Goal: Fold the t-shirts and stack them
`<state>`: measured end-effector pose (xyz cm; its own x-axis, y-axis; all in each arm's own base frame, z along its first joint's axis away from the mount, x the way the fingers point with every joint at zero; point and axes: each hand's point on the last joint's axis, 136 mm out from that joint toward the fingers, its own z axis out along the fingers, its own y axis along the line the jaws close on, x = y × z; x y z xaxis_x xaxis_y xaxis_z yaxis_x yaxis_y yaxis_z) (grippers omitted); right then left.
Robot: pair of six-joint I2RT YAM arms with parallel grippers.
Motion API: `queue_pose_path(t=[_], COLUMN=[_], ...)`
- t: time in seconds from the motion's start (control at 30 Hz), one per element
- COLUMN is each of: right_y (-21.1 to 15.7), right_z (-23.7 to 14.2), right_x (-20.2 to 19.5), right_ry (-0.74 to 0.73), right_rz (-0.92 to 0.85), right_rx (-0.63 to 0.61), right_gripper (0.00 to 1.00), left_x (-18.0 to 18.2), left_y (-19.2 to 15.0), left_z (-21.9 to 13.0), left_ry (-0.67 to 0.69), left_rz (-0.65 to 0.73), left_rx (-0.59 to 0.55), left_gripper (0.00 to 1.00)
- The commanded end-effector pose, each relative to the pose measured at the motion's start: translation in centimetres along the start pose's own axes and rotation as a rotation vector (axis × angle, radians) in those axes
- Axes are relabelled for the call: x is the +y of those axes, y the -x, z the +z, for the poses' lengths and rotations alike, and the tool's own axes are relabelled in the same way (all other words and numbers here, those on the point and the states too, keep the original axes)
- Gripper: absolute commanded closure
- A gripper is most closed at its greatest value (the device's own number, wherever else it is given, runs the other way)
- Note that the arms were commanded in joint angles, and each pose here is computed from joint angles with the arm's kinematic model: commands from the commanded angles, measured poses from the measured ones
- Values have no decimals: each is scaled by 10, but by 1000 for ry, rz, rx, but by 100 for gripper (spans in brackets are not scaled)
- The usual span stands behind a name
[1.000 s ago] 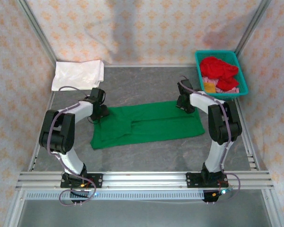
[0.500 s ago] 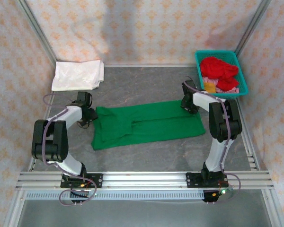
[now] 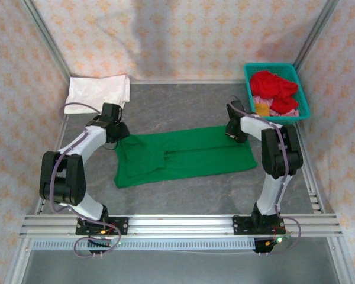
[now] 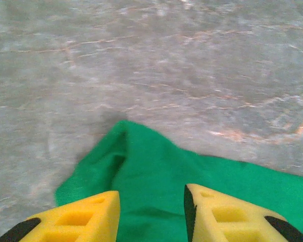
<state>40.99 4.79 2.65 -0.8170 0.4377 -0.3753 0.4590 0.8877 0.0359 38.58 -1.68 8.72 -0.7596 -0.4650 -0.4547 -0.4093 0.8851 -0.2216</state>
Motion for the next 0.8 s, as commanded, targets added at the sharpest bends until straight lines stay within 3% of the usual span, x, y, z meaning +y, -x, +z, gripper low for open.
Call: queue_pose_path(t=[0.0, 0.2, 0.37, 0.47, 0.63, 0.77], right_y=[1, -13, -19, -16, -10, -9], right_z=[-23, -29, -15, 1, 16, 18], right_x=[22, 68, 83, 66, 27, 18], right_ry=[18, 139, 172, 106, 1, -29], right_rz=[-119, -280, -280, -202, -53, -32], right_rx=[-26, -30, -1, 16, 36, 30], right_gripper=[53, 55, 57, 57, 57, 57], left_x=[0, 9, 22, 37, 59, 64], left_y=[-7, -10, -12, -16, -23, -18], left_z=[19, 37, 53, 58, 51, 41], left_ry=[22, 48, 60, 72, 136, 163], left_rz=[-11, -38, -95, -170, -187, -162], left_rx=[38, 43, 86, 119, 131, 106], left_gripper=[64, 68, 88, 100, 100, 100])
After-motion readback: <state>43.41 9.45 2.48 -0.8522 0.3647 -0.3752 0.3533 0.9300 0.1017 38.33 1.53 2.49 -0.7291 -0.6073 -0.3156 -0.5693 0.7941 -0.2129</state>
